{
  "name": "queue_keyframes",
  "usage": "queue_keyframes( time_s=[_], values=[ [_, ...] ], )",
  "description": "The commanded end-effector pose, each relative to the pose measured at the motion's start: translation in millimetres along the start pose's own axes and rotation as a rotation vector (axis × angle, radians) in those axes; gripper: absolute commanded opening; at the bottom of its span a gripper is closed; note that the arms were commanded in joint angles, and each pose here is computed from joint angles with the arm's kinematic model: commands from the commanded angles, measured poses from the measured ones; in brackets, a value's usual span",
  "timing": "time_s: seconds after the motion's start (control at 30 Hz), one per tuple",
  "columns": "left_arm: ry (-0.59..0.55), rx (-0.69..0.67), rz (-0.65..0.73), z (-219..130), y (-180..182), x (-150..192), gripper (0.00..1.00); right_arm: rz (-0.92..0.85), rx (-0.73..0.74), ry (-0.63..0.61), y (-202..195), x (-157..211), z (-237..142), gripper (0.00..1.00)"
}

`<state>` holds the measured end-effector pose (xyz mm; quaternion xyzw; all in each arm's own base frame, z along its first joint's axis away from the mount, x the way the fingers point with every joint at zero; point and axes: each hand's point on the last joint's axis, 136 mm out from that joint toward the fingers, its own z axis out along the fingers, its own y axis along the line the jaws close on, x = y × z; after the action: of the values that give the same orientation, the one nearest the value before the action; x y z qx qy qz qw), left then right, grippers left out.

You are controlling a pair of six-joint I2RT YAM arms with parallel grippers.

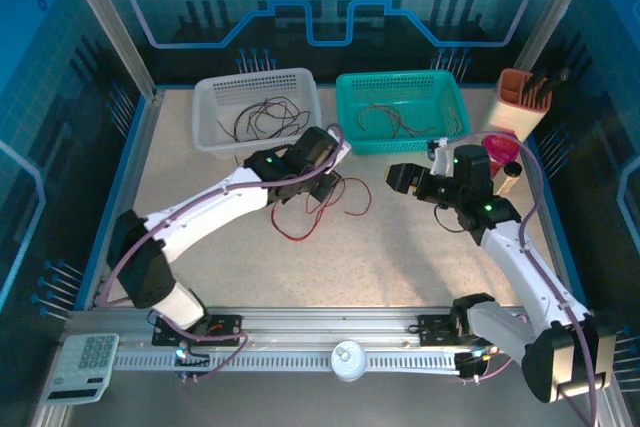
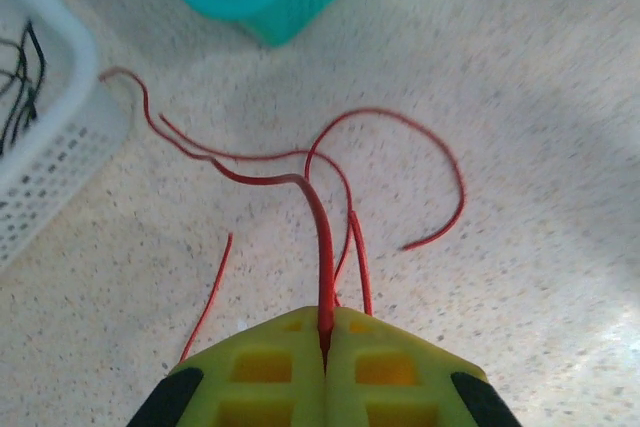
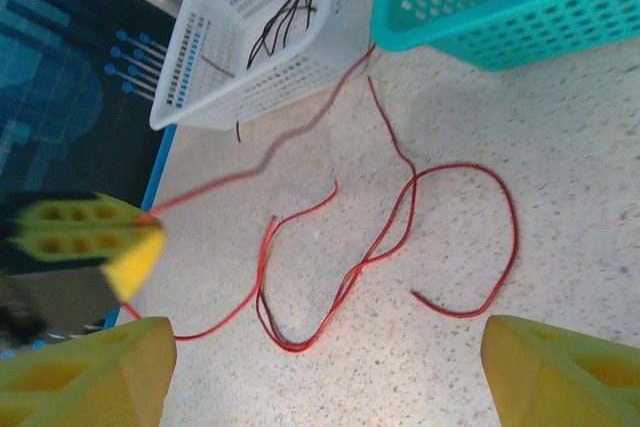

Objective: Untangle the cables

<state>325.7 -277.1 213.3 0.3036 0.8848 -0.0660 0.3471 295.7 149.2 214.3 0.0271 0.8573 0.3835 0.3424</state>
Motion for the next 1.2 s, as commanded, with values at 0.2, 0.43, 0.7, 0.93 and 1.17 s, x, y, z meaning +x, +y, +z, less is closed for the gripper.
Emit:
queue_keyframes(
  time_s=[0.2,0.43,0.7,0.93,1.17],
  values=[
    [-0.202,0.106,-0.006,-66,-8,-49,0.00,-0.091,-0.084,0.013,41,-11,16,0.81],
    [-0.334,0.189,-0.033,-113,-15,-82,0.00,-0.133,-0.118,0.023,53,-9,22,0.81],
    [-0.481,0.283,-0.060,-166,-22,-116,0.00,-0.219,-0.182,0.005,74,-15,16,0.82],
    [-0.572,0.371,-0.086,-201,-30,-136,0.00,-0.293,-0.240,-0.039,91,-21,5,0.83],
    [-0.620,0.456,-0.101,-224,-39,-151,0.00,-0.365,-0.217,-0.101,97,-32,-6,0.83]
  ],
)
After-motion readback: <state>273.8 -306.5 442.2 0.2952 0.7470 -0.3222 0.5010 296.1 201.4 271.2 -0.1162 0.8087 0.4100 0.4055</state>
